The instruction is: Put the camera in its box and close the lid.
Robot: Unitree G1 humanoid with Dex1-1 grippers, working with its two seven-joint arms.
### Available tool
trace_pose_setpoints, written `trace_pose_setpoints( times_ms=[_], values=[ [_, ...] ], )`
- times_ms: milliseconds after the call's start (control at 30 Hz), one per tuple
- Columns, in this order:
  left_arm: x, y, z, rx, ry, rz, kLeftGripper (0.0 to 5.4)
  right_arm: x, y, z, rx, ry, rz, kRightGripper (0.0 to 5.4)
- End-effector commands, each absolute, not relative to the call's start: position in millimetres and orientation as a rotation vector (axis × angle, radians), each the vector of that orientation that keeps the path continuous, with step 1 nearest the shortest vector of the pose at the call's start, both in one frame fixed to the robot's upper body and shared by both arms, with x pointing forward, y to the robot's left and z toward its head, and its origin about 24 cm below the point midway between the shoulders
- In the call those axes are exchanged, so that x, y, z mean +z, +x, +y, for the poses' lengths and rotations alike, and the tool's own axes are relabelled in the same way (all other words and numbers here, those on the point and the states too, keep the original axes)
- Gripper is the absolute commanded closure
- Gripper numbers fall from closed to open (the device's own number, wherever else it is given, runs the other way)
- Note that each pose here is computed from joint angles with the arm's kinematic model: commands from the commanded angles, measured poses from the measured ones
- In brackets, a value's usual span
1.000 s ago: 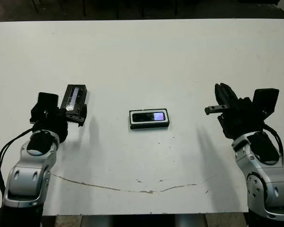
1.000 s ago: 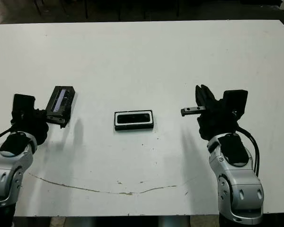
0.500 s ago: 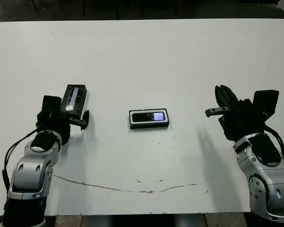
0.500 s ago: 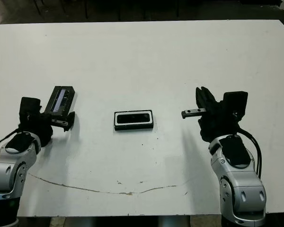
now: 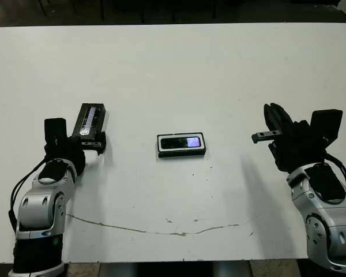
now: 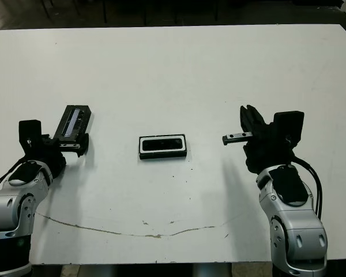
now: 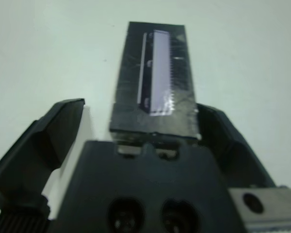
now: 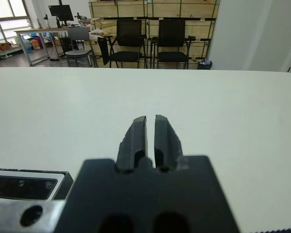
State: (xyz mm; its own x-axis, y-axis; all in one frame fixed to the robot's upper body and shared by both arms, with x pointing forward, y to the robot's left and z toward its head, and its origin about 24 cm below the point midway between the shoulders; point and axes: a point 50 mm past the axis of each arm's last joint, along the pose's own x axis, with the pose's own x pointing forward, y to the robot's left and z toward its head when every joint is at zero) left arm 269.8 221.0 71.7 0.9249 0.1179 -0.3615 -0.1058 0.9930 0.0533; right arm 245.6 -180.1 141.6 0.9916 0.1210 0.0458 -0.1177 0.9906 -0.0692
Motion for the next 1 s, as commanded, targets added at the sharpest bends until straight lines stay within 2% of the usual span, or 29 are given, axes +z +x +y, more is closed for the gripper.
trace_pose_setpoints(
  times_ms=[33, 300, 433, 767, 1000],
  values=[
    [53.9, 263, 227, 0.168, 0.043, 0.454, 0.62, 135.7, 243, -183, 0.113, -0.073, -0.003, 5.40],
    [52.6, 263, 228, 0.108, 0.099, 0.405, 2.08, 136.4, 243, -183, 0.110, -0.072, 0.005, 5.40],
    [58.6, 264, 229, 0.065, 0.166, 0.389, 2.68, 137.6, 241, -184, 0.106, -0.085, 0.005, 5.40],
    [83.3, 259, 224, -0.087, 0.304, 0.293, 2.72, 134.7, 240, -184, 0.109, -0.080, 0.008, 5.40],
    [102.0, 239, 199, -0.217, 0.345, 0.133, 2.72, 132.9, 239, -182, 0.114, -0.082, 0.012, 5.40]
  ],
)
